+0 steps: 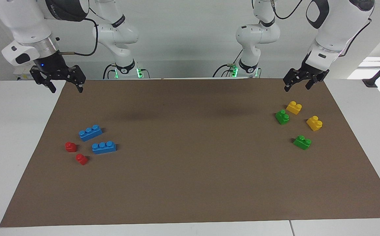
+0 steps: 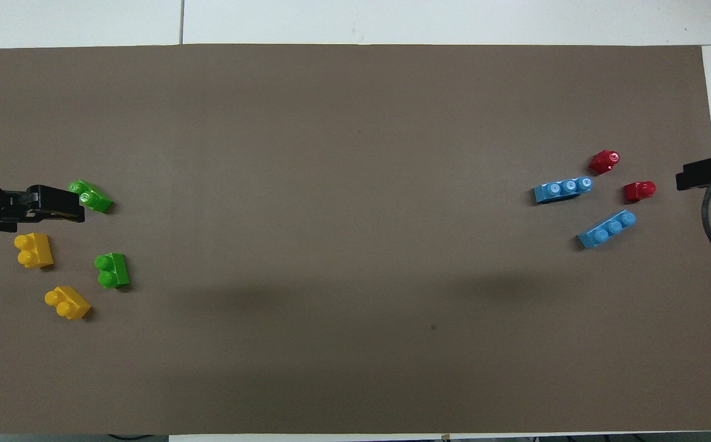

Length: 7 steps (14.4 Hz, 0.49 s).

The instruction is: Remove green block with left arm and hold with right

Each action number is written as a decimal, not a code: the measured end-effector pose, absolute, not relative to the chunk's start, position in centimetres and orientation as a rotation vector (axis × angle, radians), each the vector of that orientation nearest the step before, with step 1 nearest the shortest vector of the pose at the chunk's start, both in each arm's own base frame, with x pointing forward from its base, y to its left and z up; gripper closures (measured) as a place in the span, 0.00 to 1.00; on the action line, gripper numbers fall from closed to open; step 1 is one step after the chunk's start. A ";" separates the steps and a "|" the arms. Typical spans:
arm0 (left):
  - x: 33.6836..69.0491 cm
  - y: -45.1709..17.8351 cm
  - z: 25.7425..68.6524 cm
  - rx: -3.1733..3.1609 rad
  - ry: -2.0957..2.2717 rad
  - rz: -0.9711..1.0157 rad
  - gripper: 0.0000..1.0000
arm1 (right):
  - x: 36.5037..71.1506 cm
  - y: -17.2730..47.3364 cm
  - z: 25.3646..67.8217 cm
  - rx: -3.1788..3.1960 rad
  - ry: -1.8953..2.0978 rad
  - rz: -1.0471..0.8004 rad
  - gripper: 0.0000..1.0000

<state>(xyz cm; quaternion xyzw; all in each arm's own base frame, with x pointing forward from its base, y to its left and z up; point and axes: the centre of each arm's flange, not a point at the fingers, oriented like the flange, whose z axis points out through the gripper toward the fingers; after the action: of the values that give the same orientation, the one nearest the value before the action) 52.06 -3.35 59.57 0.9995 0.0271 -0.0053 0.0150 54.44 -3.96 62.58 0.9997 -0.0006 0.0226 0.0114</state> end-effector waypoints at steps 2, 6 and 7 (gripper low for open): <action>52.1 -3.4 59.6 3.110 0.083 -0.017 0.00 | 54.4 -3.9 62.6 3.122 -0.017 0.070 0.00; 52.0 -3.4 59.6 3.110 0.082 -0.017 0.00 | 54.4 -3.9 62.5 3.125 -0.038 0.070 0.00; 52.0 -3.4 59.6 3.110 0.081 -0.020 0.00 | 54.4 -3.9 62.5 3.128 -0.047 0.070 0.00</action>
<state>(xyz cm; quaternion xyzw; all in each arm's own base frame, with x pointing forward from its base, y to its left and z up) 51.99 -3.43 59.60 0.9995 0.0262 -0.0064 0.0152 54.44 -3.86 62.52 0.9996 -0.0150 0.0223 0.0060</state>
